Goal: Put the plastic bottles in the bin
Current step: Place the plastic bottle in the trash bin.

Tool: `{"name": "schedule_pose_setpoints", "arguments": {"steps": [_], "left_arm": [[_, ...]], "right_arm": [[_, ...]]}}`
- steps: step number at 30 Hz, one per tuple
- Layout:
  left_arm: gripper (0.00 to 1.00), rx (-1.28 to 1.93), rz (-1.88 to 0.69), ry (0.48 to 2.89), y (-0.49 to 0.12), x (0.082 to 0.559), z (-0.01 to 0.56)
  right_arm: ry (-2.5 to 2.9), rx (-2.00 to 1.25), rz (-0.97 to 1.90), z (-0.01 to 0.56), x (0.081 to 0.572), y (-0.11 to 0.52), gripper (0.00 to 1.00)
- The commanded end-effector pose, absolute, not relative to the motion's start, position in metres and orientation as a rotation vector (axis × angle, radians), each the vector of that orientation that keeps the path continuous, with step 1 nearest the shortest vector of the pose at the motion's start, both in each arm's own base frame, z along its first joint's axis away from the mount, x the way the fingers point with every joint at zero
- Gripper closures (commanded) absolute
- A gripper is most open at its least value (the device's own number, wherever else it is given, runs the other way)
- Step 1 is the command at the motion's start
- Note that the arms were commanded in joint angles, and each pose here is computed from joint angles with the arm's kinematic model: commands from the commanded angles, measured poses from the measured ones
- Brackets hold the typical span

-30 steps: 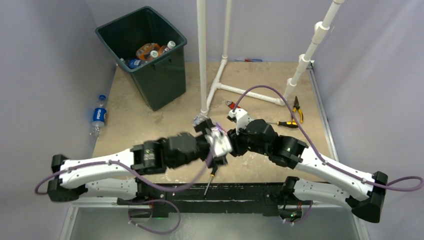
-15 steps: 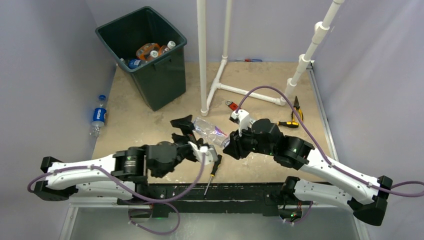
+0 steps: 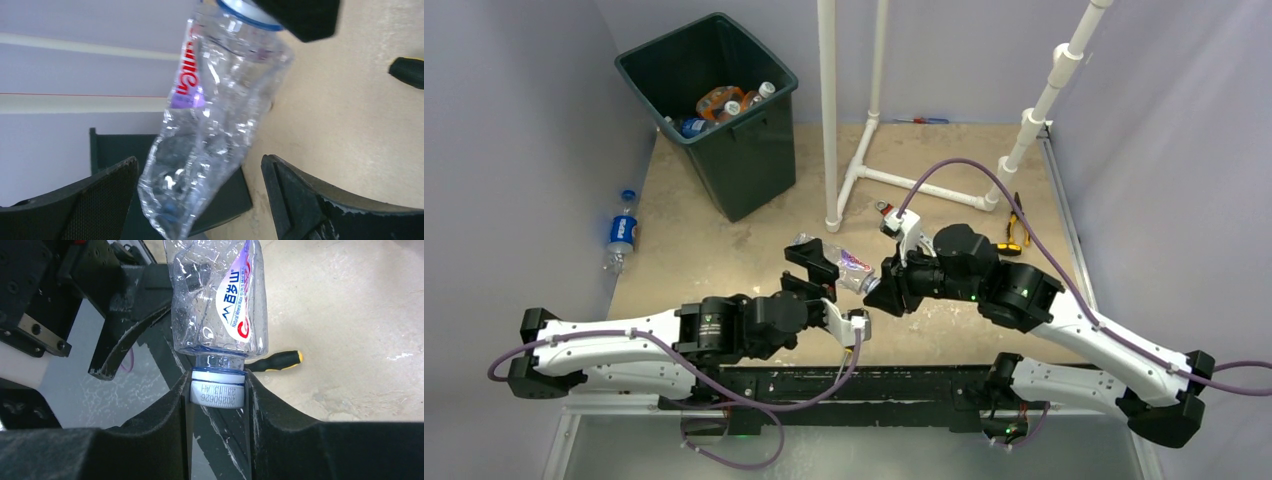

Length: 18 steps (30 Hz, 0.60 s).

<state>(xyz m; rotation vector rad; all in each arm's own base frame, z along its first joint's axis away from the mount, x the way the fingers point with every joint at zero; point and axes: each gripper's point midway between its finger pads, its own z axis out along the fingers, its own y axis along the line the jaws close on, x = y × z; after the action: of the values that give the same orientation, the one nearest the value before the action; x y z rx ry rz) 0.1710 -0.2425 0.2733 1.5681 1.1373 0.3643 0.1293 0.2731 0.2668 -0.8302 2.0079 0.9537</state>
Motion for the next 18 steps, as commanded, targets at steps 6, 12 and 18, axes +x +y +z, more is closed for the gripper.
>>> {"name": "schedule_pose_setpoints", "arguments": {"steps": [6, 12, 18], "left_arm": [[0.3, 1.524, 0.515, 1.058, -0.251, 0.184, 0.296], [0.47, 1.524, 0.533, 1.057, -0.247, 0.185, 0.294], [0.73, 1.501, 0.508, 1.063, -0.247, 0.184, 0.294]], "right_arm": [[1.939, -0.901, 1.032, 0.292, 0.12, 0.28, 1.0], [1.895, -0.924, 1.084, 0.306, 0.114, 0.284, 1.0], [1.843, -0.942, 1.127, 0.323, 0.107, 0.283, 1.0]]}}
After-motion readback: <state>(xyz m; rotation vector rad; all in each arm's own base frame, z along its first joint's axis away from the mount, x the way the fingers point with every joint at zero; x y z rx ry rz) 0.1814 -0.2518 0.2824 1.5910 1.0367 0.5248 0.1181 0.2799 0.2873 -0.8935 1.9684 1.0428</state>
